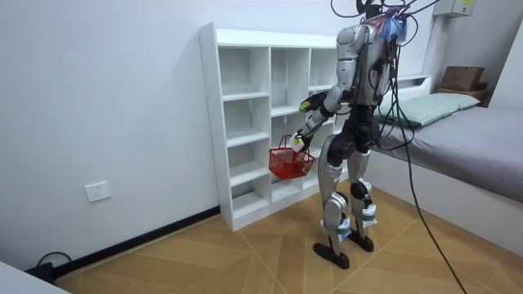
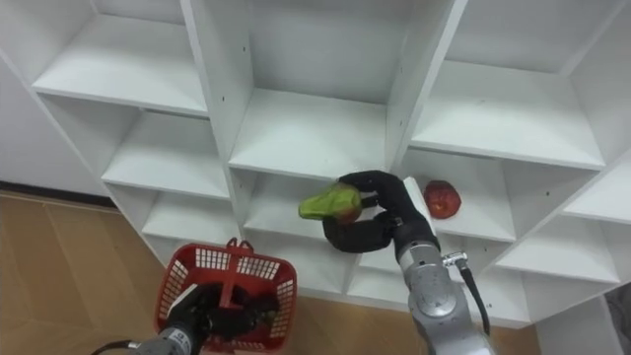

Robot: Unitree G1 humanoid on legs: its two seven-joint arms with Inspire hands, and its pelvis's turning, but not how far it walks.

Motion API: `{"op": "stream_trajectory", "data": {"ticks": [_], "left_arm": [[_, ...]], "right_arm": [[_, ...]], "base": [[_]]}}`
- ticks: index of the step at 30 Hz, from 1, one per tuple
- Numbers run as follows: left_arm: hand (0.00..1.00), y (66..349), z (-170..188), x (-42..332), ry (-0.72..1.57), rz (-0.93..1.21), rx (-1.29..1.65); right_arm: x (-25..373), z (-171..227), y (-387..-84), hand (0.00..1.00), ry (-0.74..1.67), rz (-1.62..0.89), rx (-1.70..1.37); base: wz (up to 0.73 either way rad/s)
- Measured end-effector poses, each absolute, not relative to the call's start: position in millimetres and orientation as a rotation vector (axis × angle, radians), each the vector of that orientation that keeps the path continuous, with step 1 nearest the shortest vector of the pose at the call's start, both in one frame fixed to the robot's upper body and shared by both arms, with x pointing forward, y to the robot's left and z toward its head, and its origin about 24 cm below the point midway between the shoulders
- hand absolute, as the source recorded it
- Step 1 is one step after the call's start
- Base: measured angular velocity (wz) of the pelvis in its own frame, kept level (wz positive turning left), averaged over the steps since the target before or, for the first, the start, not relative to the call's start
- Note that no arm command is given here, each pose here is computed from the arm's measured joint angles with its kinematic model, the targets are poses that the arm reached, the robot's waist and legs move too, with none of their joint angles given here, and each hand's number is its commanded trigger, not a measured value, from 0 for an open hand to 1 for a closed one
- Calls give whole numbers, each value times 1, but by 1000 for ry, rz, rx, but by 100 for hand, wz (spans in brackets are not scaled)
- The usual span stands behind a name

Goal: Collect fruits from the closet

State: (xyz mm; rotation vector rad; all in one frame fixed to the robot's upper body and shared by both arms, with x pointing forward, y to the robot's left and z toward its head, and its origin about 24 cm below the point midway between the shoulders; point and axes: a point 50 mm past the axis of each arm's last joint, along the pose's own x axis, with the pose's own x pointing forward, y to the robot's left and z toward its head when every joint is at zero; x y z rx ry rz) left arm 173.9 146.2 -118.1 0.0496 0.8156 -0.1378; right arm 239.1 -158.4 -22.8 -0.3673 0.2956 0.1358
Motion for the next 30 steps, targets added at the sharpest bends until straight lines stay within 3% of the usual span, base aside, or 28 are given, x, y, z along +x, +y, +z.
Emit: {"op": "stream_trajectory", "data": {"ticks": [30], "left_arm": [[100, 137, -116, 177, 791, -219, 86]], "right_arm": [[211, -67, -159, 100, 467, 203, -559]], "base": [[-3]]}}
